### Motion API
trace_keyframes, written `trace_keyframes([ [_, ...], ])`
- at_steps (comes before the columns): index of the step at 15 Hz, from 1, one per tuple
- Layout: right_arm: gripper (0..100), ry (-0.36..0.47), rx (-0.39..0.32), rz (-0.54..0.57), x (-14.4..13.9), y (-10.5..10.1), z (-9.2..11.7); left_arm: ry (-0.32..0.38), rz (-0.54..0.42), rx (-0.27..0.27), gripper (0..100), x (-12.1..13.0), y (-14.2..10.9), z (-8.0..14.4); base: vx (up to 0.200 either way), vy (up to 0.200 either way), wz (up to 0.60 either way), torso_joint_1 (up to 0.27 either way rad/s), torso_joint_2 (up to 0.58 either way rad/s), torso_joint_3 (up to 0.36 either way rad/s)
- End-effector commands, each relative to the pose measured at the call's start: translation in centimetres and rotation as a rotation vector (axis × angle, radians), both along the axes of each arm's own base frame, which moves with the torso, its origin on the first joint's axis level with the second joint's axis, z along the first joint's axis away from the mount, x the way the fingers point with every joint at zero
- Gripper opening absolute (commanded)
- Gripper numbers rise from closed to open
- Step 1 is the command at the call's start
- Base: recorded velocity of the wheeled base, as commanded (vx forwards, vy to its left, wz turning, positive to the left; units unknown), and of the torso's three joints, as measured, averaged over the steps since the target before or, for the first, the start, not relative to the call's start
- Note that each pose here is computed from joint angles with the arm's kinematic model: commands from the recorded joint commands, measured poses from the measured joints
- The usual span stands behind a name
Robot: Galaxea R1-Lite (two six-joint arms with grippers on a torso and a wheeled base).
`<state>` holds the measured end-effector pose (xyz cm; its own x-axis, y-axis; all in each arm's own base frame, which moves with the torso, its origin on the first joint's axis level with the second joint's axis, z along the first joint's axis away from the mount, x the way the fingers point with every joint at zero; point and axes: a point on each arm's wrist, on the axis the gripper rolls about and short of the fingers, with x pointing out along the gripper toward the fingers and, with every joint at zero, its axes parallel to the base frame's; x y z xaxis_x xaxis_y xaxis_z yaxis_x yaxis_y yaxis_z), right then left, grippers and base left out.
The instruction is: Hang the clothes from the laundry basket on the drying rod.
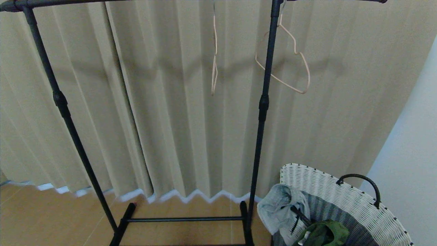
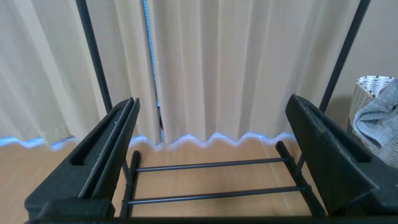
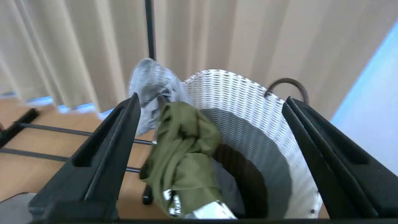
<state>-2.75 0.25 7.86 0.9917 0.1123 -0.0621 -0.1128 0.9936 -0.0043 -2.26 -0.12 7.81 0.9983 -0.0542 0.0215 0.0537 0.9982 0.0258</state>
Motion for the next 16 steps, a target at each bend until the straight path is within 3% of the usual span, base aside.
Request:
trace_keyframes([
  [1,100,0.002,-0.003,0.001,0.0,0.0,0.0,-0.002,0.001,0.000,100,0.0,0.0,0.0,0.000,0.000,0.00,0.000,0.00,0.000],
  [6,100,0.002,-0.003,0.000,0.0,0.0,0.0,-0.002,-0.001,0.000,100,0.0,0.0,0.0,0.000,0.000,0.00,0.000,0.00,0.000],
  [11,100,0.004,-0.004,0.000,0.0,0.0,-0.1,-0.001,0.002,-0.002,100,0.0,0.0,0.0,0.200,0.000,0.00,0.000,0.00,0.001],
  [13,100,0.003,-0.004,-0.002,0.0,0.0,-0.1,-0.001,0.002,-0.002,100,0.0,0.0,0.0,0.000,0.000,0.00,0.000,0.00,0.000],
  [16,100,0.008,-0.004,0.013,-0.3,0.0,1.7,-0.002,0.001,0.000,100,0.0,0.0,0.0,0.000,0.000,0.00,0.000,0.00,0.000],
])
